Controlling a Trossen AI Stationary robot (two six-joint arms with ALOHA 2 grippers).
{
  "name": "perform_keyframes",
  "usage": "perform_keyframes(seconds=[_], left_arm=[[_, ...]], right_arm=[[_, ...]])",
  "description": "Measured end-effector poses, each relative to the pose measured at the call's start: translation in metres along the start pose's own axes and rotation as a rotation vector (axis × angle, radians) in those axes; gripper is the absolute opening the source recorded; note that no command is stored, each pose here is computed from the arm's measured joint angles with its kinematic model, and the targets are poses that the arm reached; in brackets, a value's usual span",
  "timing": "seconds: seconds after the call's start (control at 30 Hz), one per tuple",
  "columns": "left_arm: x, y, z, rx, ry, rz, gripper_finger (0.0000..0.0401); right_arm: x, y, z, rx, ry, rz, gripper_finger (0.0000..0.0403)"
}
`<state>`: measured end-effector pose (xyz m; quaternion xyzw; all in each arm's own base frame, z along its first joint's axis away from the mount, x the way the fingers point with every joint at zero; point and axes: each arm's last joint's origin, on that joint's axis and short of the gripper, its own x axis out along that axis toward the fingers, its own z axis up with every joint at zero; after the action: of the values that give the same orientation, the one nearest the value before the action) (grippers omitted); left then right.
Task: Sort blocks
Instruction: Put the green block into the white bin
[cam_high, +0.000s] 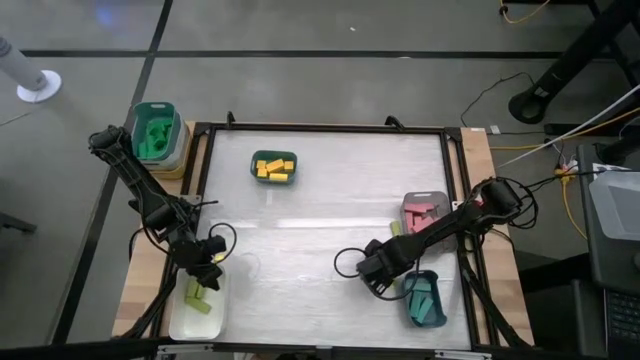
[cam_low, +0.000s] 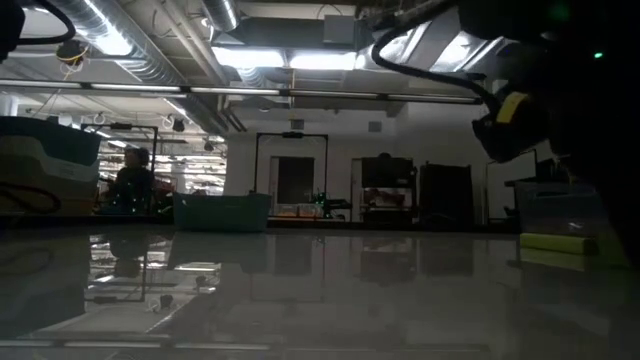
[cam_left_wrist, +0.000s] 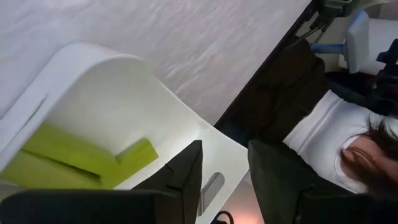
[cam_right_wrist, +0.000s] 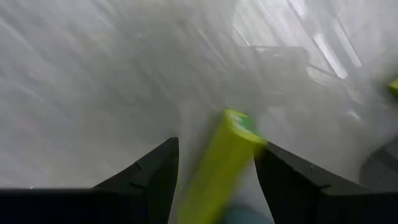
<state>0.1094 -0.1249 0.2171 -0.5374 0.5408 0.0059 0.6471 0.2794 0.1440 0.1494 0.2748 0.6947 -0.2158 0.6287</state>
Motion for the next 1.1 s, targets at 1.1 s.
perform_keyframes(seconds=[1.1], left_arm=[[-0.009, -0.020, 0.023, 0.517, -0.710, -0.069, 0.0118]], right_arm=[[-0.042, 0.043, 0.032, -0.427, -0.383, 0.235, 0.0068]])
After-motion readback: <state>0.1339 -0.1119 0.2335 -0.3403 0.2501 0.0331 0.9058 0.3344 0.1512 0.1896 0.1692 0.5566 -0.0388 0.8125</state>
